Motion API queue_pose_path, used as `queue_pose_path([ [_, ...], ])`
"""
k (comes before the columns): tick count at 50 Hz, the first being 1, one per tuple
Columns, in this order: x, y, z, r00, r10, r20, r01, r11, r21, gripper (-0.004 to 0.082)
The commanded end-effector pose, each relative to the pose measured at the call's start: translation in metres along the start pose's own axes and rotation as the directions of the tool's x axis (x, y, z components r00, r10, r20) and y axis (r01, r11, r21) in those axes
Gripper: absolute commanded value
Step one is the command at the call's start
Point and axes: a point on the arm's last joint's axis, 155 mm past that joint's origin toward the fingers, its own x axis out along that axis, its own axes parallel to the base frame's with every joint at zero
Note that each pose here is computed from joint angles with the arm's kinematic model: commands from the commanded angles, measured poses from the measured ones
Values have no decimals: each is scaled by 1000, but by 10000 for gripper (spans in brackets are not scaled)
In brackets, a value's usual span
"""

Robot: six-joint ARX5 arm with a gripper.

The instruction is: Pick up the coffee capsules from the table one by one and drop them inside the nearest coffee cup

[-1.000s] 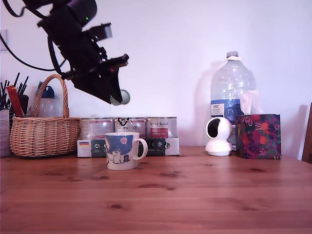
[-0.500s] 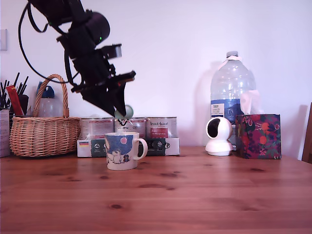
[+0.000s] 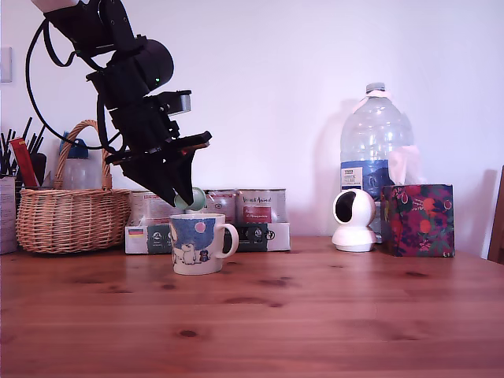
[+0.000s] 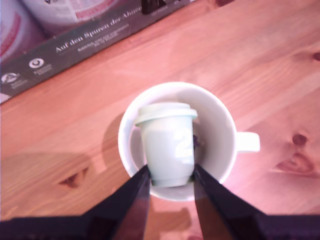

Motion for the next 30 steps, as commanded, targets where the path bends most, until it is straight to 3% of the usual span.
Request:
queue_pose_path([
  [1,4,1,0,1000,-1,-3,1,1000,7,163],
  [19,4,1,4,1000,0,12,-1,1000,10,180],
  [22,4,1,4,1000,0,14,-1,1000,9,307],
  [26,4,1,4,1000,2,12,-2,1000,-5,664],
  [28,3,1,2,1000,1,6,-1,1000,-11,749],
  [30,3,1,1,1000,-1,0,1,1000,-11,781],
])
